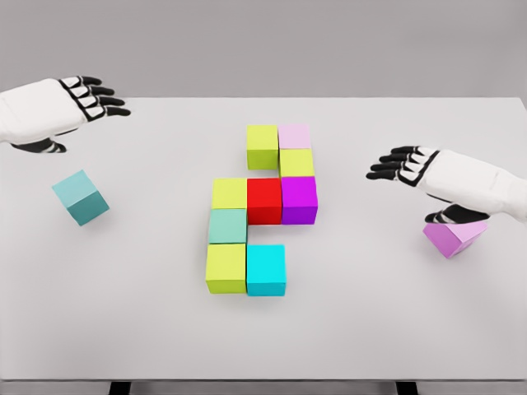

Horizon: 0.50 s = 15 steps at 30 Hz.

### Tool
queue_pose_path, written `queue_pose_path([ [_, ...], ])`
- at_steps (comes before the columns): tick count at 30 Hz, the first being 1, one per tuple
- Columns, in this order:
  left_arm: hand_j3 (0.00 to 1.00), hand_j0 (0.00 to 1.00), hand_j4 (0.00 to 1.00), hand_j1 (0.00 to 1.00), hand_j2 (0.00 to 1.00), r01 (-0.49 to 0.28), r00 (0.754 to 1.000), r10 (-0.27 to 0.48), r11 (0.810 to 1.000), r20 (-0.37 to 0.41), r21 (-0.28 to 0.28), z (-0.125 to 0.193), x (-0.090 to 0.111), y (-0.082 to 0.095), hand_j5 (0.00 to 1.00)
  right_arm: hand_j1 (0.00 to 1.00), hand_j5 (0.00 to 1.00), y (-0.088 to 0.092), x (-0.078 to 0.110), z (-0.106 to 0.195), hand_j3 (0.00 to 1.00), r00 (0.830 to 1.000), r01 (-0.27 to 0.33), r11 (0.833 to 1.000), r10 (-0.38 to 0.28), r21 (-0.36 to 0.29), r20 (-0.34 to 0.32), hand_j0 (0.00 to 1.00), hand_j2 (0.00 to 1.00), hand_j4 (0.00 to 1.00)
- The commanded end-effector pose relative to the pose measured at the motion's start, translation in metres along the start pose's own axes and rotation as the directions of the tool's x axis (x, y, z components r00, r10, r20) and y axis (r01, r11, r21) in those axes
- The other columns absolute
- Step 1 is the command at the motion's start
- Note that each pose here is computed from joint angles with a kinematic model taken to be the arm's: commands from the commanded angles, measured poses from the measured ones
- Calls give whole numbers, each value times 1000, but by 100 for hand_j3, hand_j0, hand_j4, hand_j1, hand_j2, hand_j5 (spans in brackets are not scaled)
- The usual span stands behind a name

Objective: Assemble the squares on the desktop into the number 2

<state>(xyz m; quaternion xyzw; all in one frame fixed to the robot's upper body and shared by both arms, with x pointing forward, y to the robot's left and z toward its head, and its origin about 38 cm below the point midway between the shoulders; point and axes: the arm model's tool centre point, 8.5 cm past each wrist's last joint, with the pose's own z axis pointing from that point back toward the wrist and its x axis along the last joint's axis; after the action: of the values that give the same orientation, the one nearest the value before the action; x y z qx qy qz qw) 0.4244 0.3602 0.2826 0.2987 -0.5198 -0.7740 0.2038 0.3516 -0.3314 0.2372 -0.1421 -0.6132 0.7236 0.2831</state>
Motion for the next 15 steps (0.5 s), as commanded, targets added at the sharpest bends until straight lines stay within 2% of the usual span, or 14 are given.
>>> queue_pose_path([
  [1,100,100,100,100,100,0,1000,0,999,-2,-36,5,-1,-6,100,100,100,1,0,0,100,1000,-5,1000,5,11,-4,100,100,100],
  [2,100,100,100,100,100,-1,1000,1,999,-4,-43,7,-1,-7,100,100,100,1,0,0,100,1000,0,1000,0,5,-1,100,100,100],
  [4,100,100,100,100,100,2,1000,-2,999,-9,-55,10,-3,-9,100,100,100,-12,-1,2,100,999,46,990,-44,-134,14,100,100,100],
  [5,100,100,100,100,100,2,1000,-2,998,-9,-57,11,-3,-9,100,100,100,-21,-6,7,100,992,125,954,-122,-272,31,100,100,100],
  [6,100,100,100,100,100,0,1000,-1,998,-7,-59,10,-2,-10,100,100,100,-23,-6,7,100,991,134,949,-129,-286,35,100,100,100],
  [7,100,100,100,100,100,-3,1000,2,998,-2,-68,10,-1,-13,100,100,100,-26,-9,10,100,993,121,953,-119,-280,24,100,100,100],
  [9,100,100,100,100,100,-1,1000,1,997,-4,-81,13,-1,-15,100,100,100,-37,-41,27,100,994,28,978,-48,-205,-95,100,100,100],
  [10,100,100,100,100,100,-1,1000,0,996,-8,-91,16,-2,-16,100,100,100,-32,-43,20,100,995,7,990,-21,-144,-97,100,100,100],
  [11,100,100,100,100,100,3,1000,-4,994,-12,-105,20,-4,-18,100,100,100,-27,-43,15,100,995,-34,999,33,-15,-89,100,100,100],
  [12,100,100,100,100,100,1,1000,-2,993,-11,-115,21,-3,-20,100,100,100,-25,-43,13,100,995,-55,995,61,79,-77,100,100,100],
  [13,100,100,100,100,100,0,1000,-1,993,-12,-118,22,-4,-21,100,100,100,-27,-43,12,100,995,-71,988,80,139,-66,100,100,100],
  [15,100,100,100,100,100,-4,1000,2,991,-10,-131,23,-3,-25,100,100,100,-21,-43,7,100,994,-89,971,102,222,-47,100,100,100],
])
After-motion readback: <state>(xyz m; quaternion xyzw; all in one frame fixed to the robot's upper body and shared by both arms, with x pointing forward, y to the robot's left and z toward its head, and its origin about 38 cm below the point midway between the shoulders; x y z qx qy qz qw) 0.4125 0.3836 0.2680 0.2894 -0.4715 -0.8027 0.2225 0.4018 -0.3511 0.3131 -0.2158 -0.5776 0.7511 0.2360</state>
